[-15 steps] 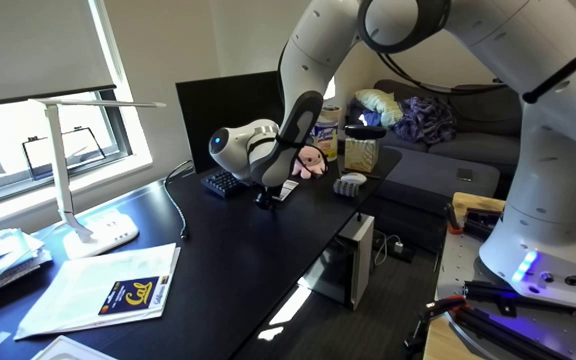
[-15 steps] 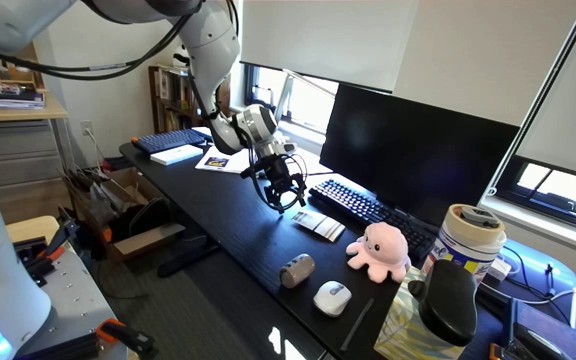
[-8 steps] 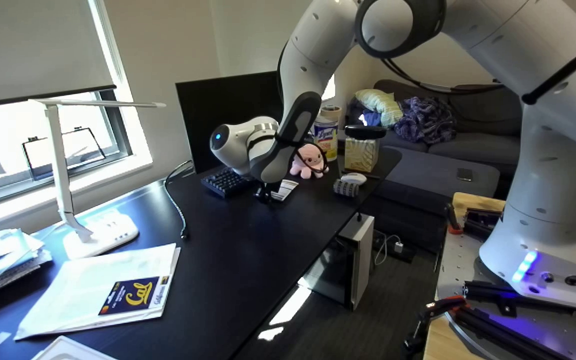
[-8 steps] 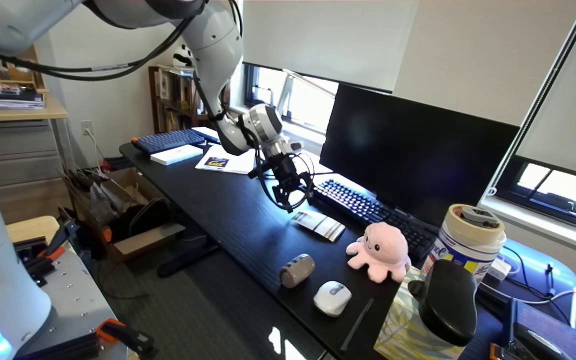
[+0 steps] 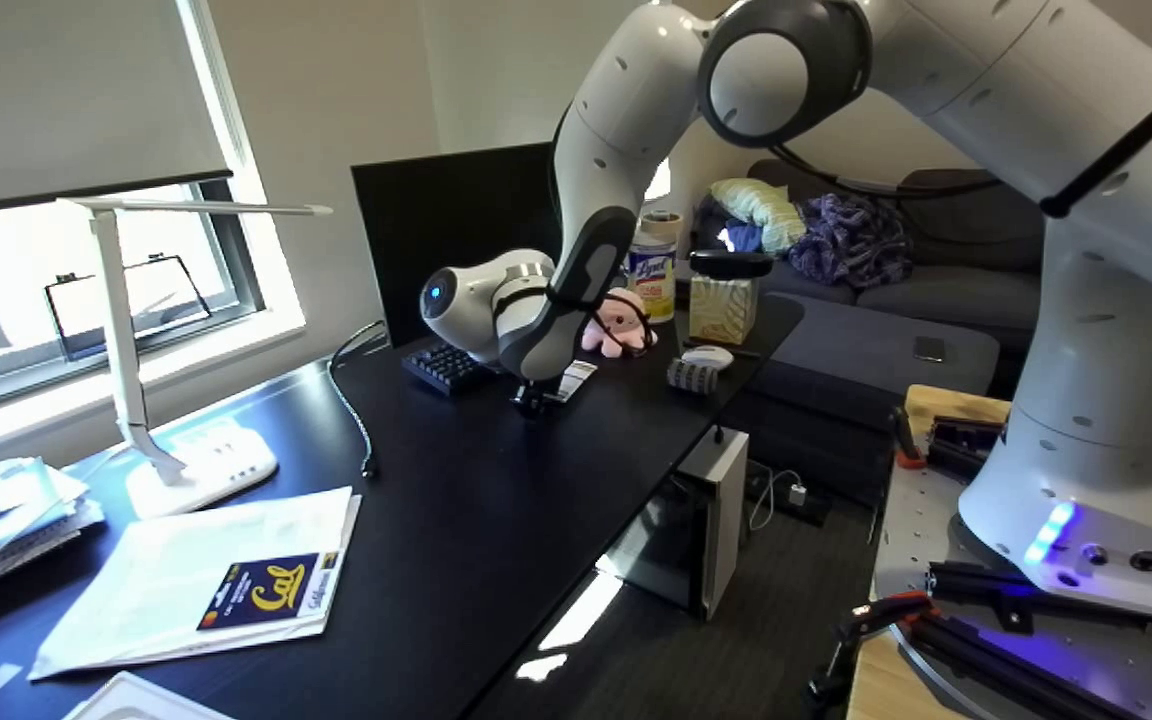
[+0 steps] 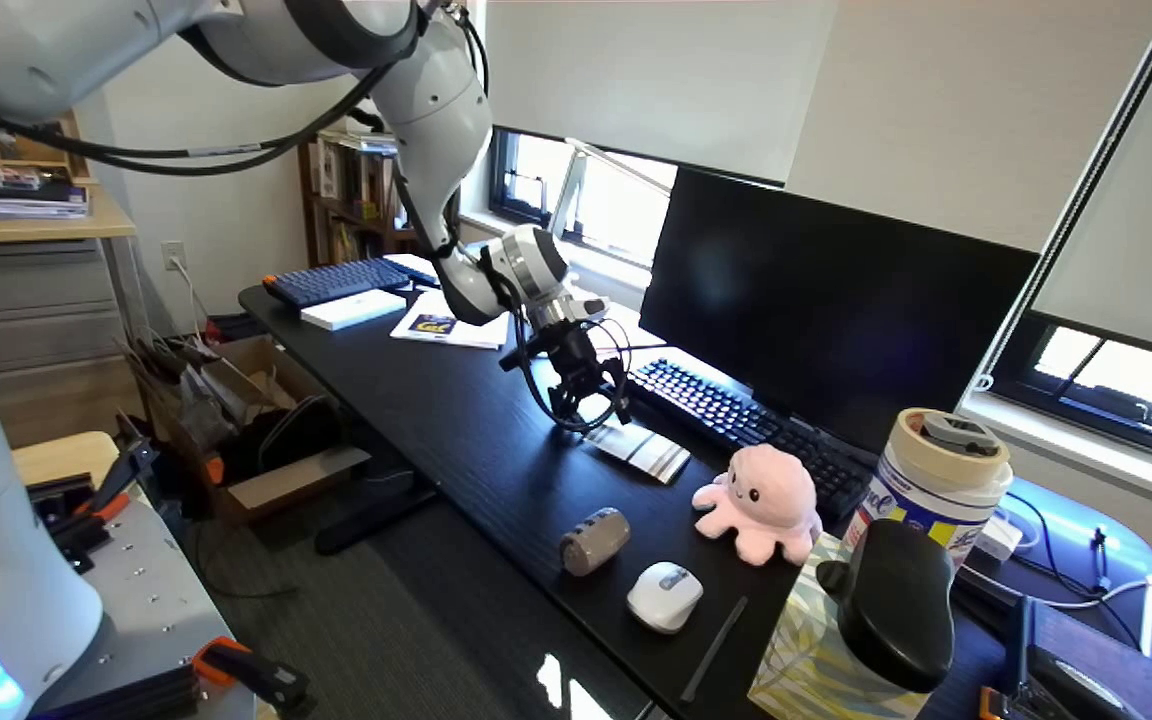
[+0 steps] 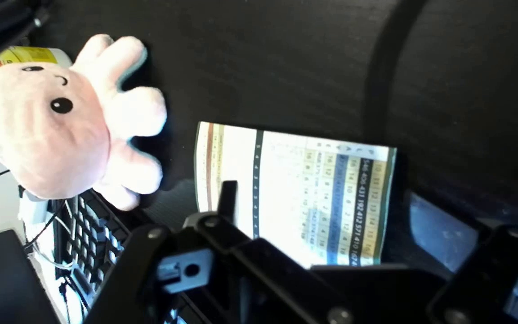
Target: Move the flyer on the right of the table and put it on top of the stack of papers on the left
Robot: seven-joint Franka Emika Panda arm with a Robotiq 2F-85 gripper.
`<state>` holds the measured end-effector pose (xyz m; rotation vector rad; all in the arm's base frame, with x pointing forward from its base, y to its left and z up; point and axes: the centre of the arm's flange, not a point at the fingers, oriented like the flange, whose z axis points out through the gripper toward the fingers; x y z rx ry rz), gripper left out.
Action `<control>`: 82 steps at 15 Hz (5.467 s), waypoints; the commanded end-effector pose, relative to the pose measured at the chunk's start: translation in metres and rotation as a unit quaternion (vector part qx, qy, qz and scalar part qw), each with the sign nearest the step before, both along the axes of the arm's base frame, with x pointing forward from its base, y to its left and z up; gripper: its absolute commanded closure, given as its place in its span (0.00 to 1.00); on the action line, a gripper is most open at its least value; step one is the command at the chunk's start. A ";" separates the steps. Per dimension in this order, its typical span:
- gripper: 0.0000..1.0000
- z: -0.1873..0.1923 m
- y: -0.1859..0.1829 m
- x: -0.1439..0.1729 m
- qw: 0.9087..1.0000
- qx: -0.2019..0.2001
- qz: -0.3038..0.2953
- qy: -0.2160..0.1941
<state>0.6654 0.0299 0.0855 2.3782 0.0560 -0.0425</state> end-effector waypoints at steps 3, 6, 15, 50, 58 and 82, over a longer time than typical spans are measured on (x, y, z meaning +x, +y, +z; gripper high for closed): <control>0.53 -0.006 0.001 0.006 1.000 -0.010 0.004 0.000; 0.72 -0.005 0.003 0.002 1.000 -0.002 0.007 0.000; 1.00 0.048 0.045 -0.030 0.993 0.101 0.069 0.001; 1.00 0.194 0.313 -0.038 0.770 0.052 0.636 -0.017; 1.00 0.154 0.351 -0.019 0.631 0.069 0.773 -0.023; 1.00 0.090 0.349 -0.025 0.518 -0.018 0.852 0.074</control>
